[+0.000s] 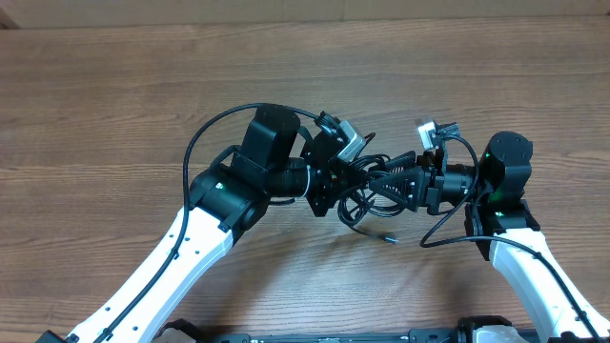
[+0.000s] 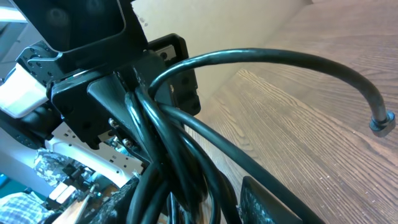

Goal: Untangle cables

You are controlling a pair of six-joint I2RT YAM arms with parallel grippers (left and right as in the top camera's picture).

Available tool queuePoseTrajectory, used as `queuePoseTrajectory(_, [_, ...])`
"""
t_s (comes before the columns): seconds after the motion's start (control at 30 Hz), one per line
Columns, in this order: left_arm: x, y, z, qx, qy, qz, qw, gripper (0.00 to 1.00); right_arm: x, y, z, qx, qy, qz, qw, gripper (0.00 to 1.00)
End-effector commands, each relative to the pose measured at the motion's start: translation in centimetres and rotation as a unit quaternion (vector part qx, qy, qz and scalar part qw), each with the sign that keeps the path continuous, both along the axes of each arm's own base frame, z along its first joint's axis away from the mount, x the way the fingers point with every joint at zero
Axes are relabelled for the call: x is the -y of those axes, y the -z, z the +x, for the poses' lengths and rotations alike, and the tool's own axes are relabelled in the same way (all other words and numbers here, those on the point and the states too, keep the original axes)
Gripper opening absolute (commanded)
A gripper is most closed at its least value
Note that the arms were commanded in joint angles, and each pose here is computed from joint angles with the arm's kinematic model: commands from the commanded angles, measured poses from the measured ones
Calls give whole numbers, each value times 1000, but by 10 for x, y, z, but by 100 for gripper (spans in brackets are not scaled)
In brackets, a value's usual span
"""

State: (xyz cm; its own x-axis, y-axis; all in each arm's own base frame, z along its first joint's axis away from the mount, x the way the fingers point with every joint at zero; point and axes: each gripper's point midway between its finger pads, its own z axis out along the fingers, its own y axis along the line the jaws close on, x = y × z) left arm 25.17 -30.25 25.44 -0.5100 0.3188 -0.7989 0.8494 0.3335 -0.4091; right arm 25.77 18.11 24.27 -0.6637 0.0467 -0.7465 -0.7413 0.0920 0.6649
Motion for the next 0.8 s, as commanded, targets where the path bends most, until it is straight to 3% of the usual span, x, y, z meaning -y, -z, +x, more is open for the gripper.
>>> queuePoseTrajectory(0.0, [5, -12, -10, 19, 33, -11, 999, 4, -2, -1, 1, 10, 2, -1, 1000, 45])
queuePoseTrajectory(0.13, [2, -6, -14, 7, 35, -1, 999, 4, -2, -2, 1, 17, 3, 0, 1000, 45])
queuePoseTrajectory(0.47, [0, -3, -10, 8, 24, 8, 1000, 4, -2, -3, 1, 21, 3, 0, 1000, 6])
queuePoseTrajectory(0.63, [0, -3, -10, 7, 24, 8, 1000, 7, -2, -3, 1, 14, 3, 1, 1000, 4])
queuePoseTrajectory(0.7, [0, -3, -10, 7, 25, 8, 1000, 21, -2, -3, 1, 14, 3, 1, 1000, 4])
queuePoseTrajectory(0.77, [0, -3, -10, 7, 25, 7, 1000, 74, -1, -3, 2, 14, 6, 0, 1000, 4])
